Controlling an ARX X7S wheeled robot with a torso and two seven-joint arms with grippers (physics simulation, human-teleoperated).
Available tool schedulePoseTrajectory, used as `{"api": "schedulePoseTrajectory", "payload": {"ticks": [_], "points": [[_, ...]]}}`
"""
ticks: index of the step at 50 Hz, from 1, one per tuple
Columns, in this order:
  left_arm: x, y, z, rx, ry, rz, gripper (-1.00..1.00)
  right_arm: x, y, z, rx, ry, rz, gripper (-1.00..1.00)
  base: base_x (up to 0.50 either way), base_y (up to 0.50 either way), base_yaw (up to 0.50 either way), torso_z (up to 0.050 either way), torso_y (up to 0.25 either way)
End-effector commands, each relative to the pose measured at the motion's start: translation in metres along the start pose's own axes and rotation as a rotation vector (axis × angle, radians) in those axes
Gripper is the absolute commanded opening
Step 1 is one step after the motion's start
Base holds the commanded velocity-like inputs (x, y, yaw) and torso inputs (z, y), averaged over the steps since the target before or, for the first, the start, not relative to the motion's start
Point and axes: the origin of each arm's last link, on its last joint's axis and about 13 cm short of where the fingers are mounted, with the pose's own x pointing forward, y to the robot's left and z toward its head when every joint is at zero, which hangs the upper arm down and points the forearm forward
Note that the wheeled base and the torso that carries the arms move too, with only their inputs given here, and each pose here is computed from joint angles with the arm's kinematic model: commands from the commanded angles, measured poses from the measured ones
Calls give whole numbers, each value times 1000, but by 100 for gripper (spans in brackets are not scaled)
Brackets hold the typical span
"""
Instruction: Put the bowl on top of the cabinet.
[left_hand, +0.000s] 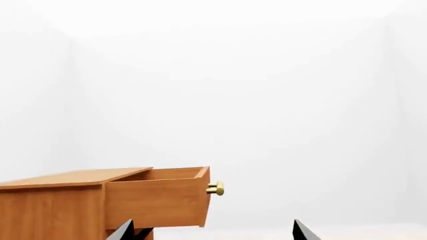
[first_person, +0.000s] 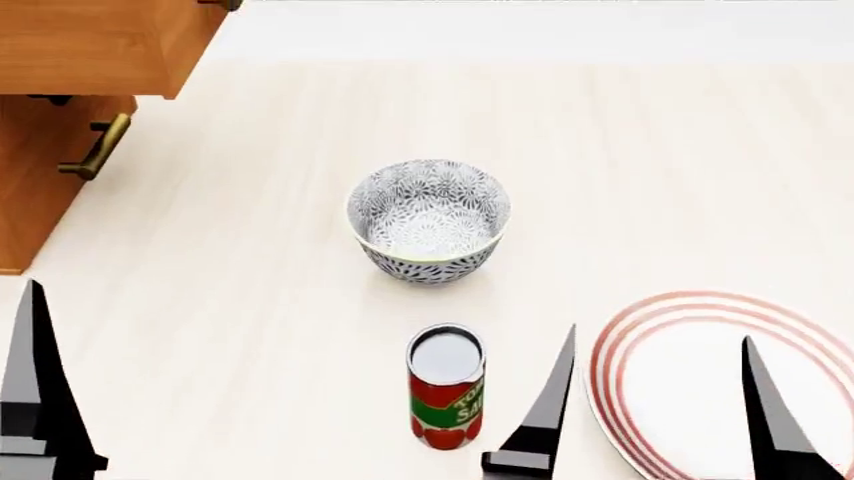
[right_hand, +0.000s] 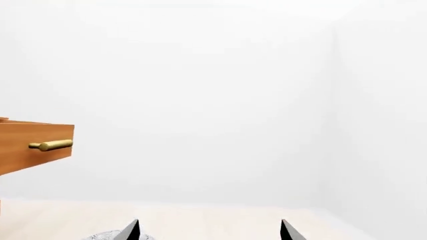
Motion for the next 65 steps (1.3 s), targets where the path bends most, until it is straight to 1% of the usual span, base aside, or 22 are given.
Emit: {"api": "schedulePoseTrajectory", "payload": {"ticks": [1, 37, 38, 39, 41, 42, 43, 45, 65], "points": [[0, 1, 8, -6, -22, 1, 100, 0, -1, 5, -24, -16, -4, 100, 500, 0, 0, 0, 0], [-2, 0, 11, -15, -19, -10, 100, -1, -2, 5, -10, -20, -14, 100, 500, 0, 0, 0, 0], [-2, 0, 11, -16, -19, -10, 100, -1, -2, 5, -11, -19, -18, 100, 39, 0, 0, 0, 0], [-2, 0, 11, -16, -20, -10, 100, -1, -2, 7, 8, -32, -21, 100, 0, 0, 0, 0, 0], [-2, 0, 11, -15, -21, -10, 100, -1, -3, 6, 4, -29, -21, 100, 0, 0, 0, 0, 0], [-2, 0, 12, -16, -21, -9, 100, -1, -2, 5, -34, -21, -16, 100, 0, 0, 0, 0, 0], [-2, 0, 12, -16, -21, -8, 100, -1, -2, 5, -22, -21, -19, 100, 0, 137, 0, 0, 0], [-2, 0, 12, -16, -19, -9, 100, 0, -1, 4, -51, -13, -13, 100, 0, 482, 0, 0, 0], [-2, 0, 11, -21, -22, -11, 100, -1, -1, 6, -39, -15, -3, 100, 0, 500, 0, 0, 0]]}}
